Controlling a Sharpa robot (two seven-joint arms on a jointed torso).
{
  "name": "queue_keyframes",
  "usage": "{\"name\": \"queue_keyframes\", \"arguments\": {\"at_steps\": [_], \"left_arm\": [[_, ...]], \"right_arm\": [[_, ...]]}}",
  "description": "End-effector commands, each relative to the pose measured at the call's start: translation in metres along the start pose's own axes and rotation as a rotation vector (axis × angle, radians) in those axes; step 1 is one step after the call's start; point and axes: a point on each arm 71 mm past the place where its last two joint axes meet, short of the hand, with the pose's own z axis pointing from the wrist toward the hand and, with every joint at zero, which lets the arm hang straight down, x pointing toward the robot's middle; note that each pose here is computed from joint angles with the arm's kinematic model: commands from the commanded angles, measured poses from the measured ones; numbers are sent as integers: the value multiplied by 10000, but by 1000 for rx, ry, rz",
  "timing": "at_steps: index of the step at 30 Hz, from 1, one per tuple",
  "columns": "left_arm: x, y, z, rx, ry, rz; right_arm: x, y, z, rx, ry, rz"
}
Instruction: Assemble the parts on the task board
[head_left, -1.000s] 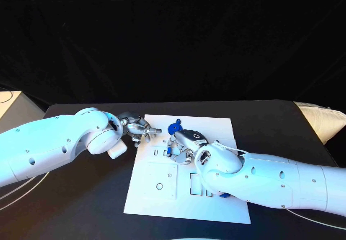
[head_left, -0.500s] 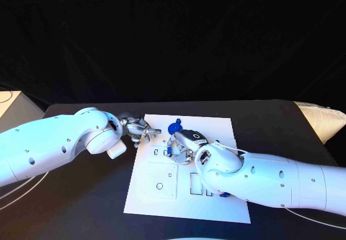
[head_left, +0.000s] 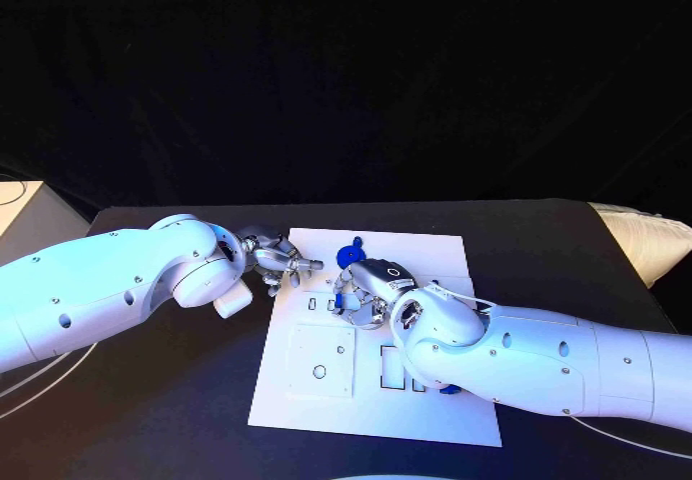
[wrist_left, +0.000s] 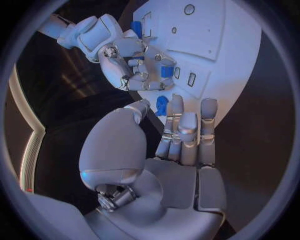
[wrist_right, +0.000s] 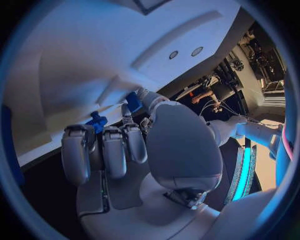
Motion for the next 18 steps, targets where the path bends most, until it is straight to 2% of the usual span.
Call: {"name": "queue_keyframes", "arguments": {"at_steps": [1,7,13,18], "left_arm": [[19,-12,1,0,24,15],[28,-15,5,-1,29,18],[39,-21,12,-3,31,21],[55,-28,31,-15,32,39]], "right_arm": [[-11,14,-6,-12,-21,14],[-29,18,-21,-15,-45,28],[-55,6,-95,-22,-62,68],[-176,-41,-179,-109,-7,151]]}}
